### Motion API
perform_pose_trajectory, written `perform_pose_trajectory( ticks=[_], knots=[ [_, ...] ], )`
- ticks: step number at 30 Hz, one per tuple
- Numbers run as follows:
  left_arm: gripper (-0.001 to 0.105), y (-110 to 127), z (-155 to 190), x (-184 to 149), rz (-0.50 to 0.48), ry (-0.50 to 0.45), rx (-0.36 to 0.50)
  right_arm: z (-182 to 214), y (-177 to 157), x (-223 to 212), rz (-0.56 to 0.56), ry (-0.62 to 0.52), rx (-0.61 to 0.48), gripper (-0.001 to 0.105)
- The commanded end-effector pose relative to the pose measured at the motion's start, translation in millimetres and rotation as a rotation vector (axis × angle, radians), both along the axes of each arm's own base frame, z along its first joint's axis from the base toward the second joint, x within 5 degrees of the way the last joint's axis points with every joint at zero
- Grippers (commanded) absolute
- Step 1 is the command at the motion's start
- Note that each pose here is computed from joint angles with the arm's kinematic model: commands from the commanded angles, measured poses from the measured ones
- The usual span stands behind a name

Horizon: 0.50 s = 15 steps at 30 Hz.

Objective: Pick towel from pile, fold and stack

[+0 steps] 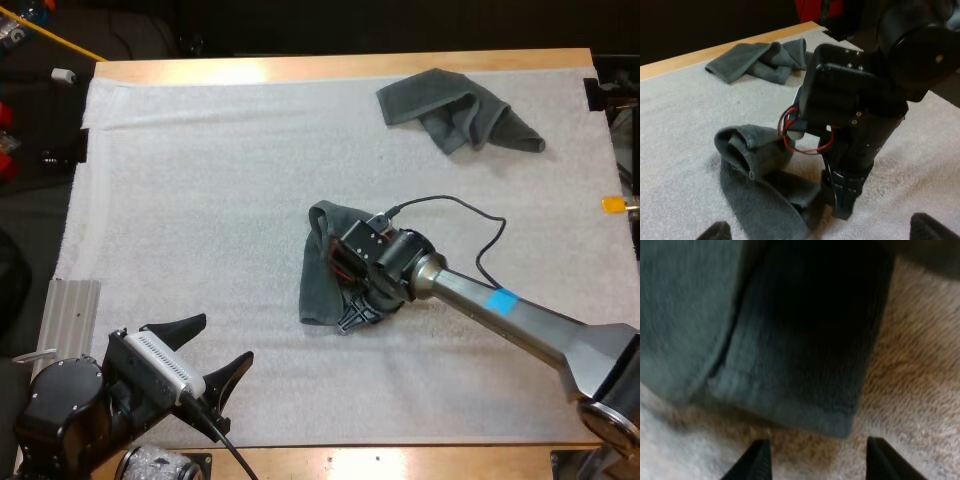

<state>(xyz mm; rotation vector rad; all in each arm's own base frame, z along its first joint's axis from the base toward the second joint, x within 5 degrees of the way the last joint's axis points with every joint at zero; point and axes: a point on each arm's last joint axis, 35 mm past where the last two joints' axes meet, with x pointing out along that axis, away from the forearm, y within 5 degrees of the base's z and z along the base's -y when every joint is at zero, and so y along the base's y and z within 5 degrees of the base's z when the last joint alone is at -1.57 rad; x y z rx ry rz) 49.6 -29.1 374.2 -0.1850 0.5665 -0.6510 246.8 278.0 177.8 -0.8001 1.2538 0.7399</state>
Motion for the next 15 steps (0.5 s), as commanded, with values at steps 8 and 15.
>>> perform_pose_trajectory(
  ticks=[8,15],
  knots=[
    [0.068,-0.2,2.0,-0.8,-0.007,0.0,-0.009,-8.5,5.0,9.0,0.033,-0.073,0.002,0.04],
    [0.068,-0.2,2.0,-0.8,-0.007,-0.001,-0.009,-30.8,6.8,12.0,0.016,-0.063,-0.05,0.039]
  ],
)
